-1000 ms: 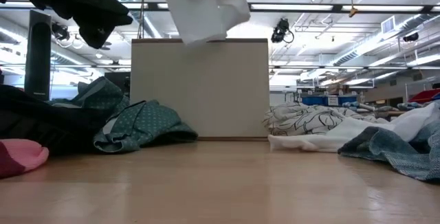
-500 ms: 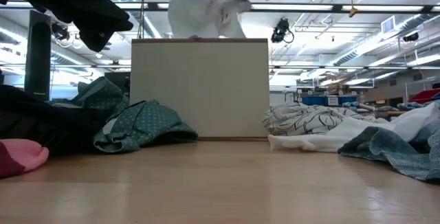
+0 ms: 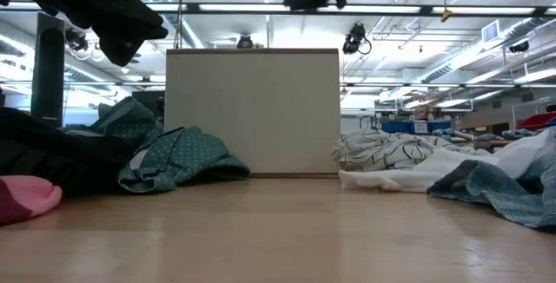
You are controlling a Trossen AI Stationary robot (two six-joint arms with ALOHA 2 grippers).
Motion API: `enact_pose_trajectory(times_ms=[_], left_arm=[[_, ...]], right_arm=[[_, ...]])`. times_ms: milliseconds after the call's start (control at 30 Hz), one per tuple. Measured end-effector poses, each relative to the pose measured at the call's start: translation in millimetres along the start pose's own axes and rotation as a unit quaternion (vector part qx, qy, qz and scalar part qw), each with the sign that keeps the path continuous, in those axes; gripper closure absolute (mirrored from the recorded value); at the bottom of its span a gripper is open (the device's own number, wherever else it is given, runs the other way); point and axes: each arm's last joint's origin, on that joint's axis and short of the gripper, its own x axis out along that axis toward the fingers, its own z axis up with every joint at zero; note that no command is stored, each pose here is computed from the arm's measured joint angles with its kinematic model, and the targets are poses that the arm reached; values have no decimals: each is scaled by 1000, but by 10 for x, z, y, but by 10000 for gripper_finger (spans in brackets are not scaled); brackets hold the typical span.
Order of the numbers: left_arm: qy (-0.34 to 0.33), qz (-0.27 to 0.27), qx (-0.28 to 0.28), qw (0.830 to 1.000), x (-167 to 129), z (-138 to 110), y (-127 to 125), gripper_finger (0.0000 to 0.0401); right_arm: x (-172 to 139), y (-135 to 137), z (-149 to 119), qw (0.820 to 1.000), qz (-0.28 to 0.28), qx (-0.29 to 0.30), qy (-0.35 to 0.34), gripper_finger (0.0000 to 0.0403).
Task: Sort clothes
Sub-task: Put the white shirt into the laundry organizer
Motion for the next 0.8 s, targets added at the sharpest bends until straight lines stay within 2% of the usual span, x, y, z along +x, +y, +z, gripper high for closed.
enact_pose_trajectory(times_ms=[200, 500, 633, 800], left_arm=[[5, 3, 2, 1000, 1, -9, 7, 316], [3, 10, 4, 1000, 0, -10, 12, 316], [3, 10, 5, 1000, 0, -10, 12, 316], [3, 11, 5, 1000, 0, -9, 12, 316]], right_arm=[[-418, -4, 5, 998, 24, -19, 63, 252], [-948, -16, -159, 980, 48, -13, 194, 251], [-1064, 32, -318, 974, 55, -3, 221, 248], [-1172, 125, -666, 964, 62, 22, 257, 247]])
